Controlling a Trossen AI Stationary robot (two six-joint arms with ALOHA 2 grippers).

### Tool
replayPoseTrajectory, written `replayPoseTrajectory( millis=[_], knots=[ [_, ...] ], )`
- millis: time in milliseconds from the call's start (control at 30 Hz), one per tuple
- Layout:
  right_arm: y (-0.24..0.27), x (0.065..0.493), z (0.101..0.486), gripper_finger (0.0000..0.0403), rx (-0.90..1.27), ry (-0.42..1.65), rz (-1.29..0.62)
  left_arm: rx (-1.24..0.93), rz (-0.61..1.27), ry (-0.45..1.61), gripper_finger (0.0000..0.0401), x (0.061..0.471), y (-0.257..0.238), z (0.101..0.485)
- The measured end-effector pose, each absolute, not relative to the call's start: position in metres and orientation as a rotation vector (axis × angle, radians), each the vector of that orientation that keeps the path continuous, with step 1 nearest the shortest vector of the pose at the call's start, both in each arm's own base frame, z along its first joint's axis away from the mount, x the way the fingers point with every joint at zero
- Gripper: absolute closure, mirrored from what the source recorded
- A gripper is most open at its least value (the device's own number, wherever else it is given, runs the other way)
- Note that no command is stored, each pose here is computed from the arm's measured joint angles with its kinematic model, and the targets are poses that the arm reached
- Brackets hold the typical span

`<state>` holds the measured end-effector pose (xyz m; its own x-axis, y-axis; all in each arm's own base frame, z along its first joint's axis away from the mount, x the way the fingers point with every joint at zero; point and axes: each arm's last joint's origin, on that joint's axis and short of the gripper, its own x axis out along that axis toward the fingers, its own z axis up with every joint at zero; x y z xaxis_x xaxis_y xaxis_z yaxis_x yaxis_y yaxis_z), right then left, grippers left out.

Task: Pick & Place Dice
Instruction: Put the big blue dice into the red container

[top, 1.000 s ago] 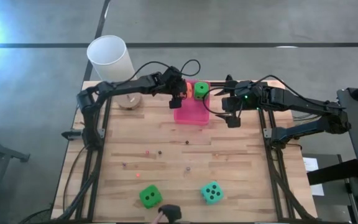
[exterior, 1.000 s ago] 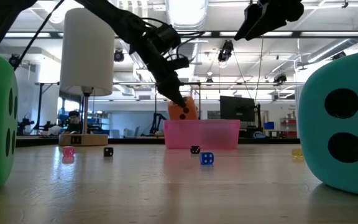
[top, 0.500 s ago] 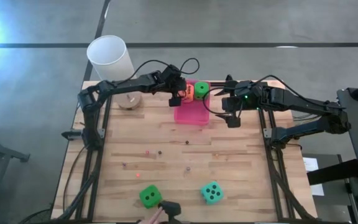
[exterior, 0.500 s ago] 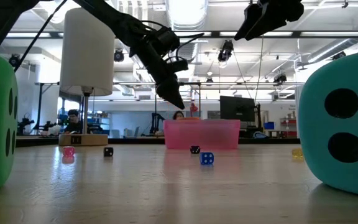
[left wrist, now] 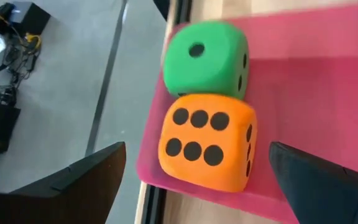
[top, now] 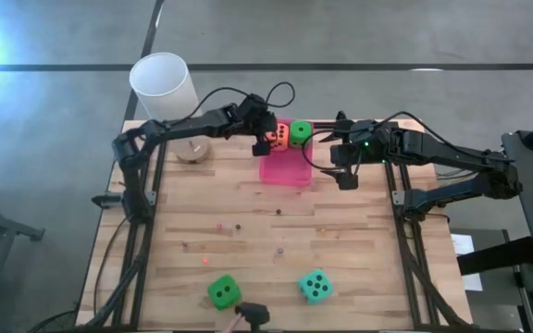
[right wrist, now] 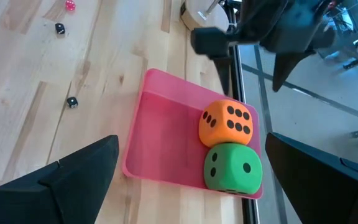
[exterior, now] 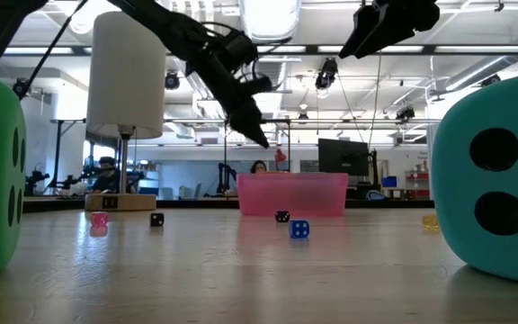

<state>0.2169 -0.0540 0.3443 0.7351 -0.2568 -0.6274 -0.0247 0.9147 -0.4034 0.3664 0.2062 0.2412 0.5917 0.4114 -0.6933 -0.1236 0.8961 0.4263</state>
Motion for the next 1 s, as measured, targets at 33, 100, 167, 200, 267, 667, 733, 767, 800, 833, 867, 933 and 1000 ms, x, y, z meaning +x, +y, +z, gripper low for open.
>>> replayPoseTrajectory(
  millis=[33, 100, 167, 200, 267, 667, 733, 767, 800, 833, 867, 933, 1000],
  knots=[
    [-0.054, 0.217, 0.344, 0.0003, -0.407, 0.739, -0.131, 0.340, 0.324, 0.881, 0.0009, 0.366, 0.203, 0.245],
    [-0.054, 0.217, 0.344, 0.0003, -0.405, 0.739, -0.131, 0.329, 0.316, 0.876, 0.0008, 0.364, 0.195, 0.253],
    [-0.054, 0.217, 0.344, 0.0003, -0.405, 0.739, -0.132, 0.331, 0.293, 0.884, 0.0007, 0.363, 0.184, 0.259],
    [-0.054, 0.217, 0.344, 0.0003, -0.406, 0.739, -0.131, 0.328, 0.281, 0.891, 0.0007, 0.361, 0.179, 0.263],
    [-0.054, 0.217, 0.344, 0.0003, -0.406, 0.739, -0.131, 0.332, 0.251, 0.910, 0.0007, 0.359, 0.166, 0.269],
    [-0.054, 0.217, 0.344, 0.0003, -0.405, 0.739, -0.131, 0.303, 0.126, 1.057, 0.0007, 0.344, 0.087, 0.288],
    [-0.054, 0.217, 0.344, 0.0003, -0.406, 0.739, -0.131, 0.300, 0.126, 1.073, 0.0007, 0.340, 0.075, 0.286],
    [-0.054, 0.217, 0.344, 0.0003, -0.405, 0.739, -0.131, 0.298, 0.126, 1.076, 0.0008, 0.338, 0.069, 0.284],
    [-0.054, 0.217, 0.344, 0.0003, -0.404, 0.739, -0.131, 0.296, 0.127, 1.084, 0.0008, 0.335, 0.063, 0.281],
    [-0.054, 0.217, 0.344, 0.0003, -0.405, 0.738, -0.131, 0.289, 0.127, 1.087, 0.0009, 0.330, 0.057, 0.279],
    [-0.054, 0.217, 0.344, 0.0003, -0.406, 0.739, -0.131, 0.276, 0.132, 1.091, 0.0010, 0.325, 0.052, 0.277],
    [-0.054, 0.217, 0.344, 0.0003, -0.405, 0.739, -0.132, 0.238, 0.145, 1.088, 0.0010, 0.314, 0.039, 0.272],
    [-0.054, 0.217, 0.344, 0.0003, -0.405, 0.738, -0.131, 0.205, 0.151, 1.056, 0.0010, 0.302, 0.026, 0.268]
  ],
)
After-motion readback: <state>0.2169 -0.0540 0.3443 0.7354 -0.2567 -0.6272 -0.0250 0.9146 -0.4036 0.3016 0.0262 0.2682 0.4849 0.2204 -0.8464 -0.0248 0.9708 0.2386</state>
